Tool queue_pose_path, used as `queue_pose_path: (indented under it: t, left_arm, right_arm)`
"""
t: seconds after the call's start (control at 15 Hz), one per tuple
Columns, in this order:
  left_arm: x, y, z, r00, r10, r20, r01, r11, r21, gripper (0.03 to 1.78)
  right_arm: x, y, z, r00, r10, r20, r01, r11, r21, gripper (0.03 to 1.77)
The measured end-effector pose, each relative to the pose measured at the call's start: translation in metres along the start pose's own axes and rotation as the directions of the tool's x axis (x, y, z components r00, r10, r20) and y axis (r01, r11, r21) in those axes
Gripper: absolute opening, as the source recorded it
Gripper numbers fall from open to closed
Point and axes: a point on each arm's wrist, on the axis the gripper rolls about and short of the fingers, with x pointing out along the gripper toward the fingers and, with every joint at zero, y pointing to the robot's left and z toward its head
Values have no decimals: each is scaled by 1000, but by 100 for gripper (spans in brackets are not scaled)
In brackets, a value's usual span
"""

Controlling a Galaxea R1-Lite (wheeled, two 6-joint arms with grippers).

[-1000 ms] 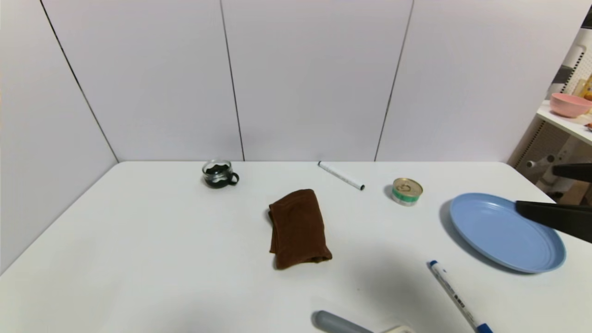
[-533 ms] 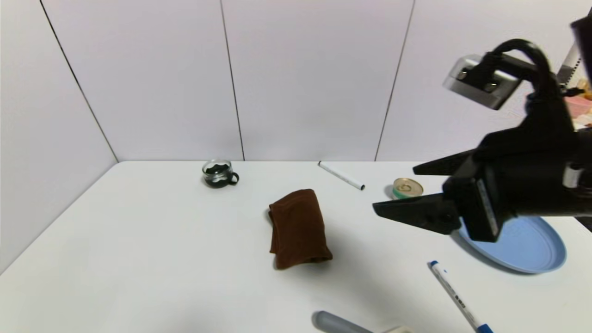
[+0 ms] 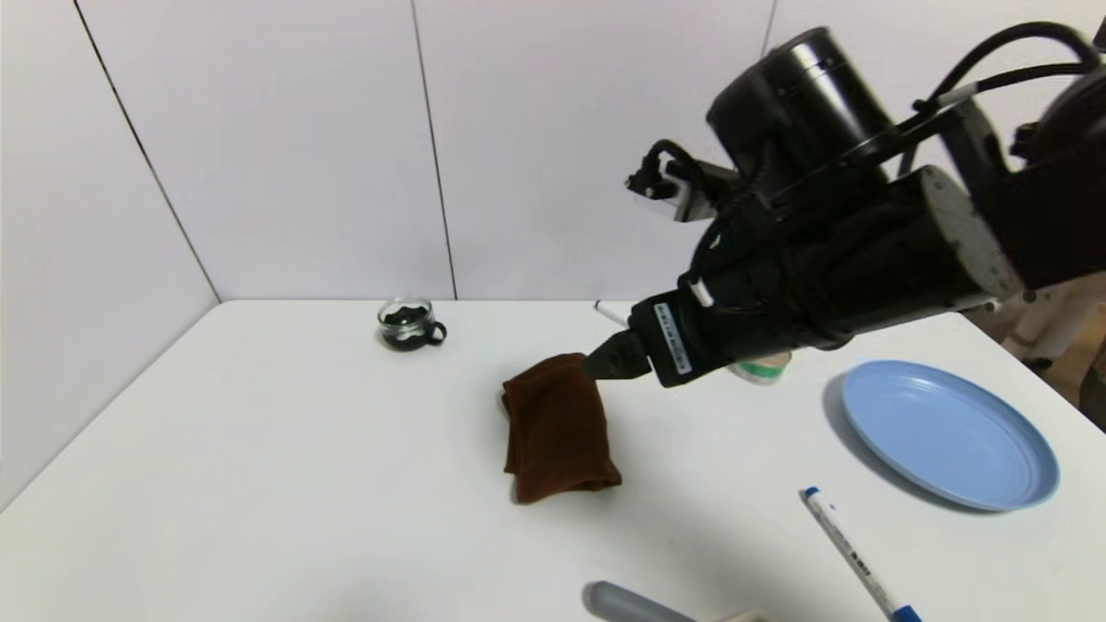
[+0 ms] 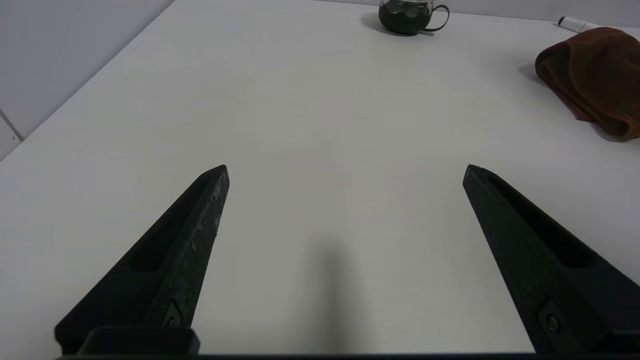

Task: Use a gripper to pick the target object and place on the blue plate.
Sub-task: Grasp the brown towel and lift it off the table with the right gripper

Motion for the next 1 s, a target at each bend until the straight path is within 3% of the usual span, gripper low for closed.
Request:
queue_pose_path:
  t: [0.47, 0.67, 1.0]
  left_arm:
    - [0, 0, 0, 1000, 0, 0, 0, 1000, 0, 169]
    - [0, 0, 0, 1000, 0, 0, 0, 1000, 0, 169]
    - [0, 0, 0, 1000, 0, 0, 0, 1000, 0, 169]
  right_arm:
    - [79, 22, 13, 988, -132, -78, 144, 975, 168, 170]
    - [108, 28, 6, 980, -155, -123, 174, 972, 159, 170]
    - [144, 25, -7, 949, -262, -172, 285, 950, 125, 170]
